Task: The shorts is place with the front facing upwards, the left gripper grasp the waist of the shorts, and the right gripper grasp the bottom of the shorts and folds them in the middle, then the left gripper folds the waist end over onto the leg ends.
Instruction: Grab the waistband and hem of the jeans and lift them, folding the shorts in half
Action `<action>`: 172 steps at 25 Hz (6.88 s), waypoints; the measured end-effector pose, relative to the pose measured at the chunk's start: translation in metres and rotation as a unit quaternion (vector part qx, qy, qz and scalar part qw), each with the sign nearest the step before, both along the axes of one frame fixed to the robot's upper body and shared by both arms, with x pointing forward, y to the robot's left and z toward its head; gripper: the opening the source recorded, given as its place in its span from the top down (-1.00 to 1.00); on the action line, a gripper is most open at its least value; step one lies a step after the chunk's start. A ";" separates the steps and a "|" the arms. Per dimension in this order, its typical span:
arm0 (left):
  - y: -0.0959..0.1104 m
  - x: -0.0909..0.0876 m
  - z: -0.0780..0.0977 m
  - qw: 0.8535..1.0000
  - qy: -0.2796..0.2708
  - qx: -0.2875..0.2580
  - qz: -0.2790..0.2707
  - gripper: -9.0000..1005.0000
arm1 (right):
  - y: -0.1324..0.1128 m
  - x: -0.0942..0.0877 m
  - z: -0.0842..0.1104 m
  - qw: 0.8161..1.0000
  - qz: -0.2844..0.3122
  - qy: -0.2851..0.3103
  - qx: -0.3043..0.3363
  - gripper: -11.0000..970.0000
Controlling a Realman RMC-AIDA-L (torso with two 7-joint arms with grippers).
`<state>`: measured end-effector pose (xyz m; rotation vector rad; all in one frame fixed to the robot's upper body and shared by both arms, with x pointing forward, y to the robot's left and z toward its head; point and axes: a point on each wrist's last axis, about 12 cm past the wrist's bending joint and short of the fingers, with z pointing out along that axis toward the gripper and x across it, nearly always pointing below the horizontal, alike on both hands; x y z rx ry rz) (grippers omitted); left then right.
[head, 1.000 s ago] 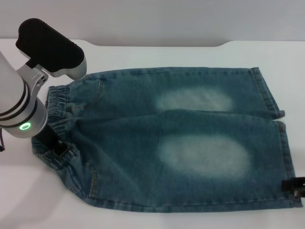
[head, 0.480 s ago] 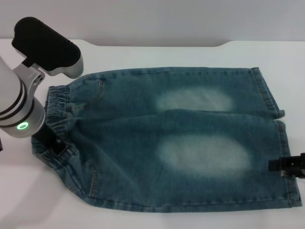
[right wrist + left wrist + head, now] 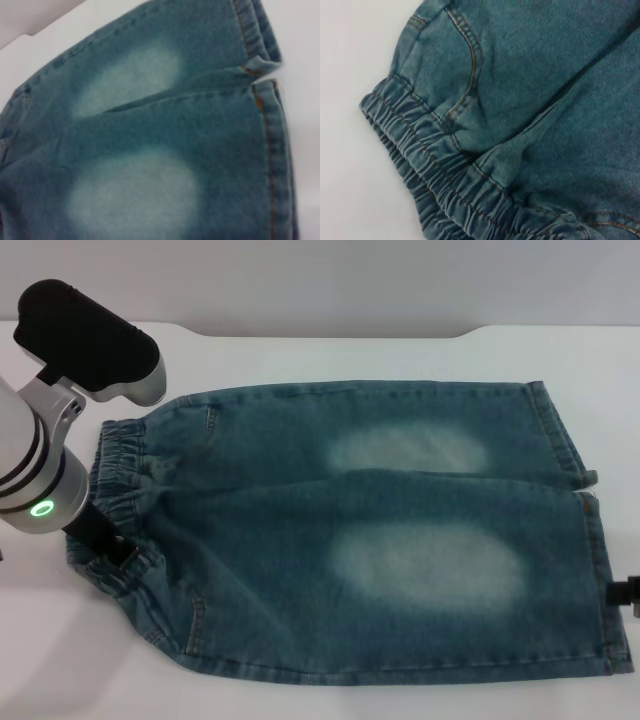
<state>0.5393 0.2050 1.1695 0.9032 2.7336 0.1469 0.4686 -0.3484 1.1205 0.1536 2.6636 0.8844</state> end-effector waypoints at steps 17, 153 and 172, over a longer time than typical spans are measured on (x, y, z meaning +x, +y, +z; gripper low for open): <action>0.001 0.000 -0.002 1.000 0.003 0.000 0.002 0.89 | -0.003 -0.008 -0.015 1.000 -0.001 0.025 -0.010 -0.08; -0.005 0.004 -0.005 1.000 0.012 0.008 -0.010 0.89 | 0.020 -0.001 -0.027 0.996 0.090 0.021 -0.002 0.10; -0.004 0.006 -0.003 1.000 0.008 0.006 -0.005 0.89 | 0.007 0.011 -0.014 0.998 0.044 0.014 0.038 0.78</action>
